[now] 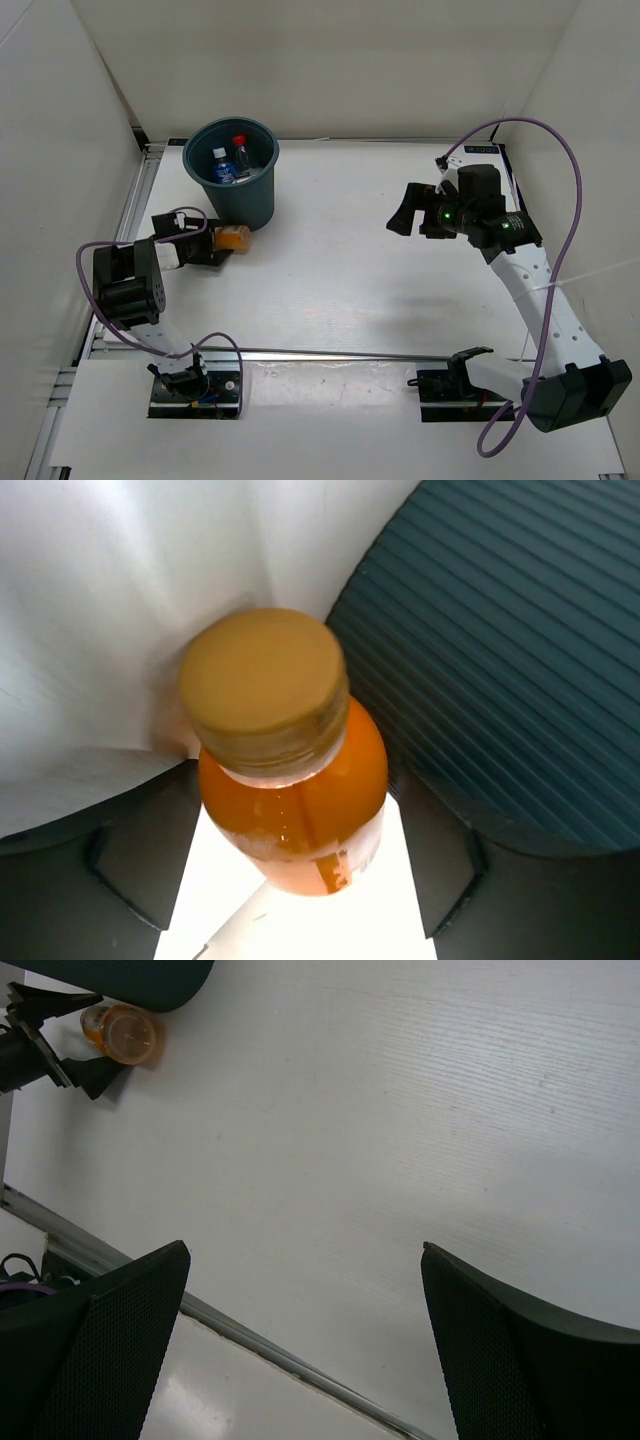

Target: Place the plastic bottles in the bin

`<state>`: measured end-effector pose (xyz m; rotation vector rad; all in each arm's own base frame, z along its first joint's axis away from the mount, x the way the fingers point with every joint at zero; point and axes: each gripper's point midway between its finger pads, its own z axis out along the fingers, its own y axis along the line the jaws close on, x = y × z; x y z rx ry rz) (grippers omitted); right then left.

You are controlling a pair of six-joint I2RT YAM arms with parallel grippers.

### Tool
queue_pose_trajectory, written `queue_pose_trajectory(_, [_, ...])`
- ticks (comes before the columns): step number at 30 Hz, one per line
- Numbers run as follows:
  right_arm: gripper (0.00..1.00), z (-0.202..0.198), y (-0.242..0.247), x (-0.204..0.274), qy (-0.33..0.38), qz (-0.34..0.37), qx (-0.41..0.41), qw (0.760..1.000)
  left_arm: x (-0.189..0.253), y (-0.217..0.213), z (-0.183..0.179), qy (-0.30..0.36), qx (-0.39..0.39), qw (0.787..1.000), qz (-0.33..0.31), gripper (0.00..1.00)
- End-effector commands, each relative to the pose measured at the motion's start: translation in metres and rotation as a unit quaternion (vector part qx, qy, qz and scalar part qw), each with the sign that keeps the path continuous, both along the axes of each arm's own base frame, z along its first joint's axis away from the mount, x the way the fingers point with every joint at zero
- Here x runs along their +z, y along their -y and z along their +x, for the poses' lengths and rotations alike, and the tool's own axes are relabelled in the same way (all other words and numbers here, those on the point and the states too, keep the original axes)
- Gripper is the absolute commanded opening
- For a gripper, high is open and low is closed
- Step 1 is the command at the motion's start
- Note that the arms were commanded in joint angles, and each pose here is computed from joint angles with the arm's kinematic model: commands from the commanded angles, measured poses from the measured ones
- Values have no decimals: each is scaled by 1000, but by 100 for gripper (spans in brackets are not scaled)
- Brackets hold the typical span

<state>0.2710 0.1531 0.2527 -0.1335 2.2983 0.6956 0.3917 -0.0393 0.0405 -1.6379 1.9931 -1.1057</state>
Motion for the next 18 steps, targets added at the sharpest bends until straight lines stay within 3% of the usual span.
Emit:
queue_pose_trajectory(1, [100,7,2,9,24,-6,1,1000,-2,7,-4,-7,-24,1000,0,86])
queue_pose_trajectory(10, [100,8,3,8,25,-9,-3,1000,-17,15,-22,-27,-49,998,-9,60])
queue_pose_trajectory(18, [100,6,2,5,20,-7,1,1000,-15,25,-36,-15,-90,996,-13,30])
